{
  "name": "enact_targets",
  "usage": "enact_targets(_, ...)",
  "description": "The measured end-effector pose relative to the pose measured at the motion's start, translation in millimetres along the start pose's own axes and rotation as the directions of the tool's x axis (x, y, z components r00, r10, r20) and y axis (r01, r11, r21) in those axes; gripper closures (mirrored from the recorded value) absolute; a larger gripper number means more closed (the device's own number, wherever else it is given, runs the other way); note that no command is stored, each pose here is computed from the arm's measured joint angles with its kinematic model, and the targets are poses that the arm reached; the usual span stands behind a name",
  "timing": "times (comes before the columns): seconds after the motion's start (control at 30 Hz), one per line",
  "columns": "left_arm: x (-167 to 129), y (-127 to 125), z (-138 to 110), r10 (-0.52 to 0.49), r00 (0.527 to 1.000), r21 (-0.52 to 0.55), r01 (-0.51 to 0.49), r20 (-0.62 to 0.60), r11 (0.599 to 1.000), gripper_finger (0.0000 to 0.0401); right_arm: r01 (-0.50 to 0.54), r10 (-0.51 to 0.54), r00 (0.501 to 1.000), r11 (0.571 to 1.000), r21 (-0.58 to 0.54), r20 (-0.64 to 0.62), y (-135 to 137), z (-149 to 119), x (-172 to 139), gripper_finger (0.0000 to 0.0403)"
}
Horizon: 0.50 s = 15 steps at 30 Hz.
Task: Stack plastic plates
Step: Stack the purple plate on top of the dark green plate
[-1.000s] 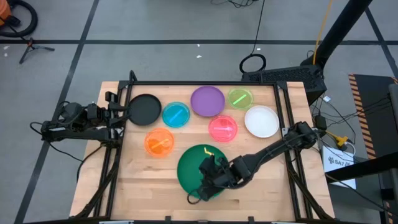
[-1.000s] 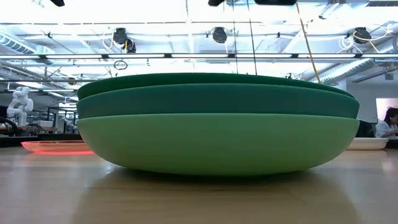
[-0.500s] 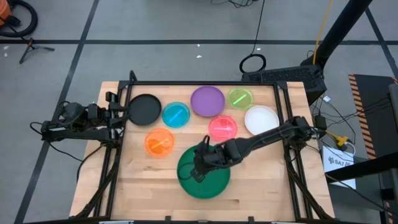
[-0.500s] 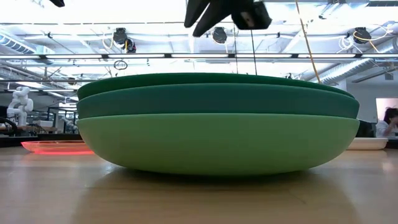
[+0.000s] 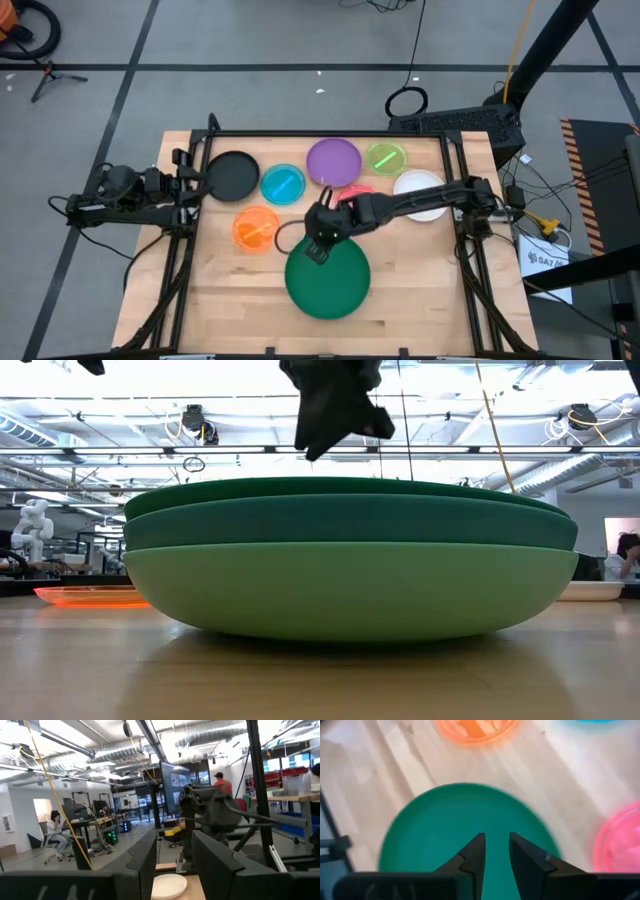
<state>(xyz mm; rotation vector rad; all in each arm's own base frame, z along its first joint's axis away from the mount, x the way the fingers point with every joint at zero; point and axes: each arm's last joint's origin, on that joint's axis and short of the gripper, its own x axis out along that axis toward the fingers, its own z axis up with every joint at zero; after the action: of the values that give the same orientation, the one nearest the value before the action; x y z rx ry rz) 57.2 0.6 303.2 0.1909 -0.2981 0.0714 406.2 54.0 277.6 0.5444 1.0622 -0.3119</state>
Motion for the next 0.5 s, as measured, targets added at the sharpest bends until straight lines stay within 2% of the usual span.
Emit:
enact_targets(0.23,0.0,-0.1,-2.7,0.009,1.0,0.002,-0.009,-0.03,1.0,0.027,0.068,-0.069,0.998,0.995,-0.075,-0.011,-36.3,22.8,0.8,0.0321)
enact_targets(0.33,-0.2,-0.4,-4.7,0.008,0.999,-0.002,-0.008,-0.051,1.0,0.027,0.085,-0.086,0.996,0.982,-0.169,0.002,-51.8,33.8,0.5,0.0321)
enact_targets(0.43,-0.6,-1.5,-9.9,-0.003,0.994,-0.022,0.001,-0.105,1.0,0.027,0.1,-0.104,0.995,0.925,-0.366,0.009,-62.5,40.4,0.1,0.0321)
enact_targets(0.5,-1.1,-2.3,-14.0,-0.011,0.989,-0.054,0.003,-0.147,0.999,0.027,0.101,-0.106,0.994,0.883,-0.459,0.016,-68.3,44.4,0.0,0.0321)
